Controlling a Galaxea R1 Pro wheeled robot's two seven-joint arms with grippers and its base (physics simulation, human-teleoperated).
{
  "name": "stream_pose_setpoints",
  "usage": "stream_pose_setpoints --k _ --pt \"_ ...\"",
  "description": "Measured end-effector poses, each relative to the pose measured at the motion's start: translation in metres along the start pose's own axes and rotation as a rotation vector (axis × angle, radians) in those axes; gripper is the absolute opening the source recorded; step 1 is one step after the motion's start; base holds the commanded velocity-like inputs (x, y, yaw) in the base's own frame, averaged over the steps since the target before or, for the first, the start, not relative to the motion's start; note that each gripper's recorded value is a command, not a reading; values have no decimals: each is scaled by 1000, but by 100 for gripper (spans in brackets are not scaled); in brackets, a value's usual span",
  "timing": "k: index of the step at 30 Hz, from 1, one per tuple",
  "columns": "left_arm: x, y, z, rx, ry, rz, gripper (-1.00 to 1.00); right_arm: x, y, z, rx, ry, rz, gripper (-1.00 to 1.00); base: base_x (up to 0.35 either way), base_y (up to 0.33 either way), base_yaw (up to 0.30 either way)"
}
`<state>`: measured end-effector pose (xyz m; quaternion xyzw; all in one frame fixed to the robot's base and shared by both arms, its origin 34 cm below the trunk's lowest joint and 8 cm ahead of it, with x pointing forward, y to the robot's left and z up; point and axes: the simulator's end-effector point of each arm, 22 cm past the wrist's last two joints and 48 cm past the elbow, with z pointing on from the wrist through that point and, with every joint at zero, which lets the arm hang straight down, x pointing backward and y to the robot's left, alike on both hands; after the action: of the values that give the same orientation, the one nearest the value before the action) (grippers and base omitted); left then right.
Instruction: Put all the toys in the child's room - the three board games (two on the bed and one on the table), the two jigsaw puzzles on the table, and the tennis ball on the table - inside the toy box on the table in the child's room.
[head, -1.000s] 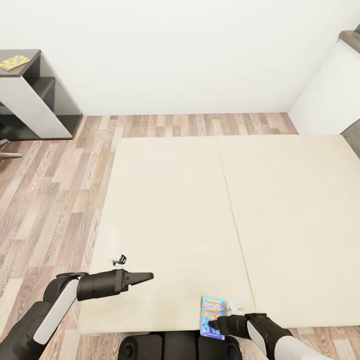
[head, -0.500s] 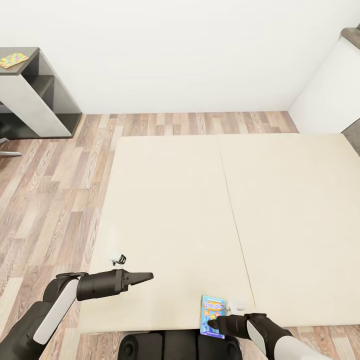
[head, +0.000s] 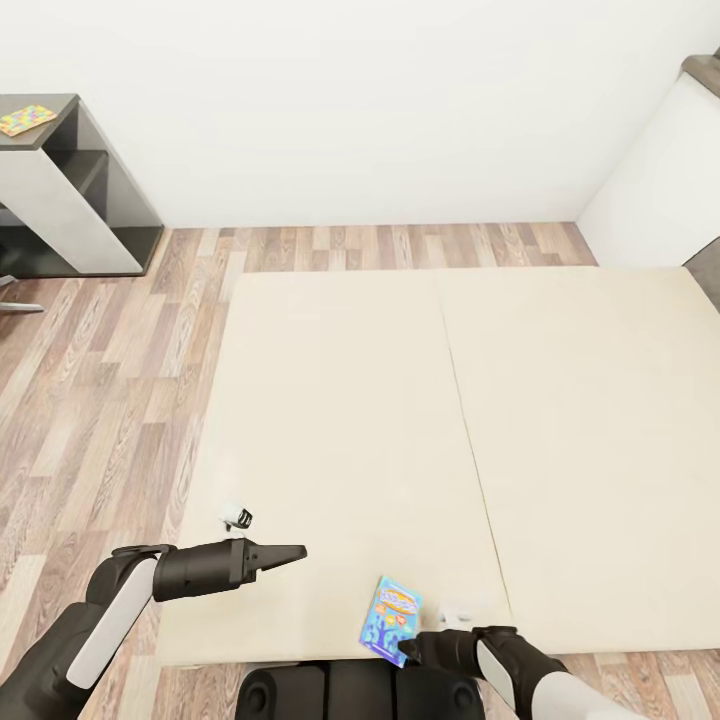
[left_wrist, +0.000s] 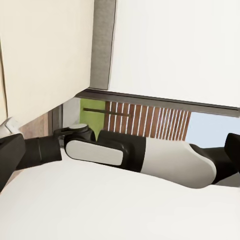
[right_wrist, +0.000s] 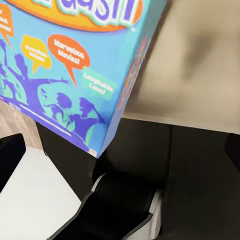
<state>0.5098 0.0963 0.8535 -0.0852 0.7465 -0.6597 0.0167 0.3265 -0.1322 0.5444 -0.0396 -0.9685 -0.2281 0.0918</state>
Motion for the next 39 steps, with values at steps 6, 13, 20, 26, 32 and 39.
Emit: stream_pose_setpoints --k 6,13,20,26,32,39 --pt "0 1 0 0 -1 -2 100 4 2 1 -4 24 11 100 0 0 0" --pt "-2 3 -2 -3 -9 -3 100 7 2 2 -5 38 18 100 0 0 0" --pt "-3 4 -3 -4 -10 -6 100 7 19 7 -27 42 16 100 0 0 0" --pt "-2 5 -3 -5 -10 -7 100 4 37 12 -51 35 12 100 0 0 0" --pt "-2 5 -3 -4 -10 -8 100 -11 46 11 -66 3 14 100 0 0 0" --pt "-2 5 -3 -6 -10 -7 100 -16 48 11 -70 -8 17 100 0 0 0"
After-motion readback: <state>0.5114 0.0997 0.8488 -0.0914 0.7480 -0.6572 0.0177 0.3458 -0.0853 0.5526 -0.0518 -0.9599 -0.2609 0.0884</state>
